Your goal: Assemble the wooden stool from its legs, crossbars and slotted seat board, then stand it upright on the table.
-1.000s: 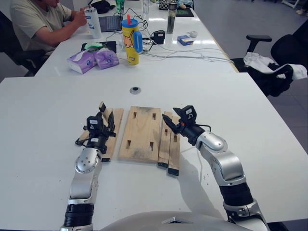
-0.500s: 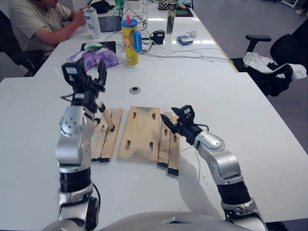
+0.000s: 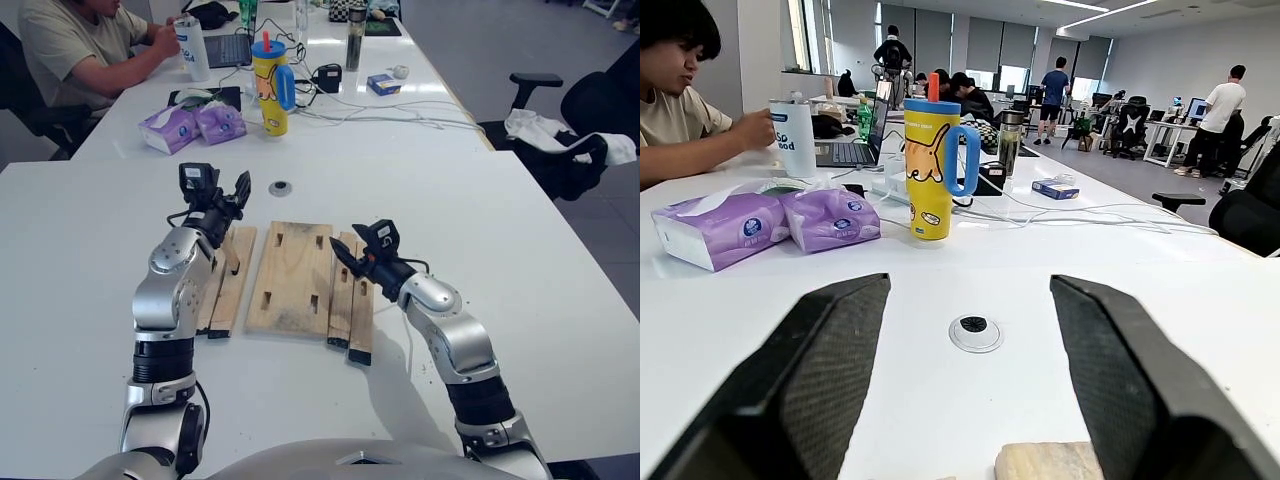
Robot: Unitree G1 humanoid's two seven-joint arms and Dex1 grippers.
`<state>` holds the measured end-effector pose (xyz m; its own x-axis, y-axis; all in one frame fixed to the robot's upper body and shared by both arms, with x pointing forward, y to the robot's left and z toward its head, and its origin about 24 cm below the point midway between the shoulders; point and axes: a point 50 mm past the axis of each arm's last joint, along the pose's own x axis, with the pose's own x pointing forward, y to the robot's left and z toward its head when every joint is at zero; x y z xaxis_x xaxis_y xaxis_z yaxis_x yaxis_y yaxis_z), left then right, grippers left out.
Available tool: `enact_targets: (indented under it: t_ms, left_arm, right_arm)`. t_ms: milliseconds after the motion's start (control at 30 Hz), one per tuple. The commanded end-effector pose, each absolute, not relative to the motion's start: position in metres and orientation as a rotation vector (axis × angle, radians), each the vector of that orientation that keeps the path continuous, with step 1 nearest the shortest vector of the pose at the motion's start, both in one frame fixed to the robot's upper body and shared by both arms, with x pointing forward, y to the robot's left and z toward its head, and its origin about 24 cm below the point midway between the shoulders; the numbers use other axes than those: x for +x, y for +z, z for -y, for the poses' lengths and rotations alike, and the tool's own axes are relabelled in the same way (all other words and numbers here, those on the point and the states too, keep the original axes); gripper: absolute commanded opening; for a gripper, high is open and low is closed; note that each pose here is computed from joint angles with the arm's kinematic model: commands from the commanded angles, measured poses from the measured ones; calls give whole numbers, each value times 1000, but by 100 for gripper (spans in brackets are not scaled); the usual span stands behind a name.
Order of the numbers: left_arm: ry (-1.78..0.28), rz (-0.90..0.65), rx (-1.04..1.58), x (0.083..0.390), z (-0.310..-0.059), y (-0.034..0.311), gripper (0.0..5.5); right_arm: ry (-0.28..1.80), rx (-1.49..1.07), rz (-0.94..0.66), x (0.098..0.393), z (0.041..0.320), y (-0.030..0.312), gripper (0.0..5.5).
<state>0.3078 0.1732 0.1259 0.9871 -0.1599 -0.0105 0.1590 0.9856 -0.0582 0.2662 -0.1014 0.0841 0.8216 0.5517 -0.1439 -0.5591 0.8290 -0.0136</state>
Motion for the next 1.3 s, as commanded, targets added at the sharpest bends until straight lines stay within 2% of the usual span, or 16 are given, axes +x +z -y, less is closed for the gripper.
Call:
enact_targets:
  t_ms: [33,100,267,400,500,567,667,733,800,1033,1300]
  left_arm:
    - [-98,-234,-58,298,-183,75,299]
    - [-96,-143,-68,300,-184,90,299]
    - [-153,192,-78,307,-177,161,299]
    - [-156,341,-96,304,-175,198,299]
    - [-117,252,-96,305,-181,181,299]
    - [-97,111,-101,302,-182,147,299]
    - [-121,-224,-13,289,-175,76,299]
    - [-128,-364,29,278,-172,47,299]
    - [-107,-348,36,279,-175,48,299]
    - [-53,5,19,296,-184,120,299]
    - [-21,241,-18,285,-183,170,299]
  right_arm:
    - [605,-66,-126,268,98,85,285]
    - [602,-63,-124,268,98,85,285]
    - [592,-61,-121,269,99,84,285]
    - [586,-60,-119,268,98,83,285]
    - [584,-57,-118,267,97,83,285]
    - [585,-56,-119,266,96,83,285]
    - [585,-55,-123,265,96,81,285]
    - [584,-55,-124,266,96,82,285]
    - [583,-55,-123,267,96,82,285]
    - [588,-52,-139,263,96,78,285]
    - [583,-51,-131,269,99,80,285]
